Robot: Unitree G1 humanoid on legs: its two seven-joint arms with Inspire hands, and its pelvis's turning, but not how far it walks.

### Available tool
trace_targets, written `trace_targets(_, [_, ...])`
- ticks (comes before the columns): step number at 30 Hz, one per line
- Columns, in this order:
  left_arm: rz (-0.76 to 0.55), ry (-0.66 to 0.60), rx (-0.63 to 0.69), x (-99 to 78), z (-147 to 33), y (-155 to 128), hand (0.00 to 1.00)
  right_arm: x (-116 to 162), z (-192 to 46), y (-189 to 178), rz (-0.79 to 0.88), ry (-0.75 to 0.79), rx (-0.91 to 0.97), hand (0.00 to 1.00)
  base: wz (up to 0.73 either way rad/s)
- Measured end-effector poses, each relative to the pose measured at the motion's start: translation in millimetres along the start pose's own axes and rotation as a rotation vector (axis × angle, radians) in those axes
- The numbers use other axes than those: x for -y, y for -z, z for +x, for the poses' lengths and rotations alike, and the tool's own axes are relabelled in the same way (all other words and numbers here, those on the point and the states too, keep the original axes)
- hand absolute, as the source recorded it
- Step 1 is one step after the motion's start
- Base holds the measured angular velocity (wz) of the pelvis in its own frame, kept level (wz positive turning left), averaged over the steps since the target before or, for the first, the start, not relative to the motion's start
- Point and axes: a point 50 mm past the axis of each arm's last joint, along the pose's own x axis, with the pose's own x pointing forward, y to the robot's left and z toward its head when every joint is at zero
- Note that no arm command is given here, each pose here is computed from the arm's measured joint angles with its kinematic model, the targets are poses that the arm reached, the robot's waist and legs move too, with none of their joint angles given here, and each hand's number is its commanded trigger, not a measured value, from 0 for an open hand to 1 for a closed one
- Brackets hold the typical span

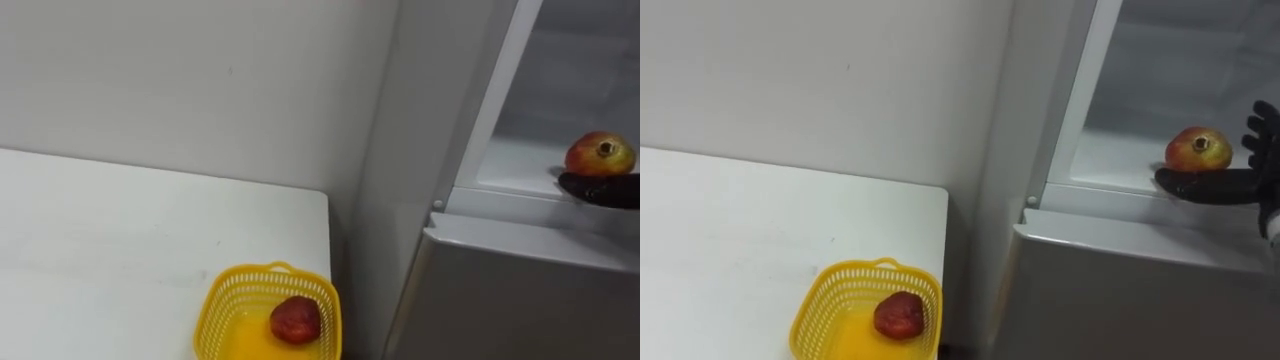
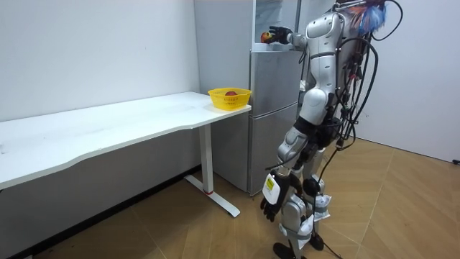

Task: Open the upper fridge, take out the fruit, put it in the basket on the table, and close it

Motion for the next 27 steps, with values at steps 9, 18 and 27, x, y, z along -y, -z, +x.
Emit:
trace_targets(9, [0.0,0.026,-0.019,5.1,-1.0,8.1,0.0,3.2,0.1,3.7,-0.001,-0.003,-0.001,0.0,0.0])
trace_targets(18, [-0.004,0.052,-0.025,6.6,-1.4,10.0,0.0,7.9,2.8,8.0,0.075,-0.026,-0.026,0.0,0.0])
trace_targets(27, [-0.011,0.051,-0.021,6.5,-1.4,9.9,0.0,12.9,3.5,8.3,0.148,-0.084,-0.04,0.0,0.0])
